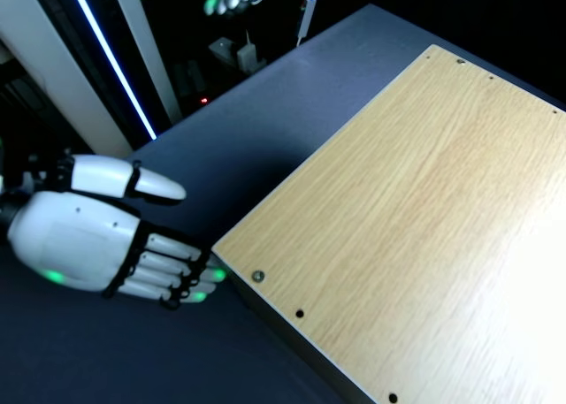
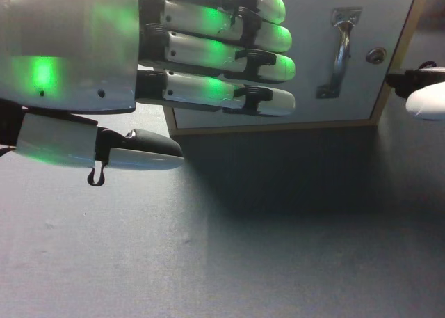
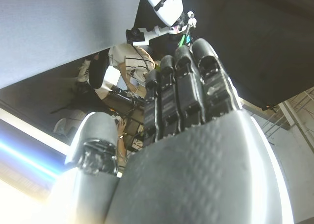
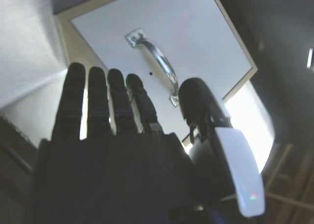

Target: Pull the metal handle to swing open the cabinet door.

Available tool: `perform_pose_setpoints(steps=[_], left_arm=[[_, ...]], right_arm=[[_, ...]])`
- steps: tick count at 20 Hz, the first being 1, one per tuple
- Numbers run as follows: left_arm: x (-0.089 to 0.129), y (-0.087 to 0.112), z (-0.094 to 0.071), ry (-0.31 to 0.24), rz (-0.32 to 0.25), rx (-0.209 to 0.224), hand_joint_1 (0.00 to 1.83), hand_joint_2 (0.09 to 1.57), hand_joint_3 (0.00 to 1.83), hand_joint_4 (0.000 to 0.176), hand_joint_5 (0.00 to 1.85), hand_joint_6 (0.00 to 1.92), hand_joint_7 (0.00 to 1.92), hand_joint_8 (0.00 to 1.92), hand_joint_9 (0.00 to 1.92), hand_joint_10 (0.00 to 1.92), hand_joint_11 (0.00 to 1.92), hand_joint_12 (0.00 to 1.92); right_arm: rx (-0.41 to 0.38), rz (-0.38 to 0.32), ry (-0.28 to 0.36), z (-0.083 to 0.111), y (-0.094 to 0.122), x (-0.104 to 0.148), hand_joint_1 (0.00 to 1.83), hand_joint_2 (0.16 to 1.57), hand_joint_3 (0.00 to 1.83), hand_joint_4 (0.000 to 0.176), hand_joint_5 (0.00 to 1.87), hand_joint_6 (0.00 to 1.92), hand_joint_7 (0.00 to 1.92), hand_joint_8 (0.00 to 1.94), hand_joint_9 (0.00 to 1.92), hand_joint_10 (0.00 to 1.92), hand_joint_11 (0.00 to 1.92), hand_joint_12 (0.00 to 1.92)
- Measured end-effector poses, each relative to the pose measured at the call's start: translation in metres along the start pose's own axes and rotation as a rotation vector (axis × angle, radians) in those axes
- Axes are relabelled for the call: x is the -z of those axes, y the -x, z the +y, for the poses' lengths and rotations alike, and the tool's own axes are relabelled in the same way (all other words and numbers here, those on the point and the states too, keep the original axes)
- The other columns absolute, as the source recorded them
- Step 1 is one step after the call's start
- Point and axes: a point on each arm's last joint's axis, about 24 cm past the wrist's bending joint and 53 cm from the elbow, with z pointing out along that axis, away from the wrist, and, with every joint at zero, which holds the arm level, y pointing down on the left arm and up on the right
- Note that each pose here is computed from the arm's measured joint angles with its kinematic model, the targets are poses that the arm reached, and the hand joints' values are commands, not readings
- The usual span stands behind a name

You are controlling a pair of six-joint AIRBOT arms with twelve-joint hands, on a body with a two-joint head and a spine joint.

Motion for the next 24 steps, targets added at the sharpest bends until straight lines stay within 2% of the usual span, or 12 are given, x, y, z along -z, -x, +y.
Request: perform_pose_setpoints(steps=[9, 14, 18, 24], left_arm=[[0.0, 0.0, 0.0, 0.0, 0.0, 0.0, 0.0, 1.57, 0.05, 0.0, 0.23, 0.0, 0.25, 0.0, 0.23, 0.0, 0.0, 0.57], [0.0, 0.0, 0.0, 0.0, -0.001, 0.0, 0.0, 1.57, 0.06, 0.0, 0.23, 0.0, 0.25, 0.0, 0.22, 0.0, 0.0, 0.54], [0.0, 0.0, 0.0, 0.0, 0.0, 0.0, 0.0, 1.57, 0.06, 0.0, 0.23, 0.0, 0.25, 0.0, 0.23, 0.0, 0.0, 0.55], [0.0, 0.0, 0.0, 0.001, 0.0, 0.0, 0.0, 1.57, 0.06, 0.0, 0.23, 0.0, 0.26, 0.0, 0.23, 0.0, 0.0, 0.55]], right_arm=[[-0.166, -0.004, -0.021, 0.001, -0.008, -0.004, 0.0, 1.57, 0.12, 0.0, 0.01, 0.0, 0.02, 0.0, 0.02, 0.0, 0.0, 0.13], [-0.215, 0.021, -0.022, 0.004, -0.021, -0.012, 0.0, 1.57, 0.13, 0.0, 0.02, 0.0, 0.02, 0.0, 0.03, 0.0, 0.0, 0.17], [-0.236, 0.039, -0.014, 0.007, -0.03, -0.018, 0.0, 1.57, 0.12, 0.0, 0.0, 0.0, 0.01, 0.0, 0.02, 0.0, 0.0, 0.14], [-0.268, 0.053, -0.014, 0.008, -0.037, -0.028, 0.0, 1.57, 0.13, 0.0, 0.0, 0.0, 0.01, 0.0, 0.02, 0.0, 0.0, 0.15]])
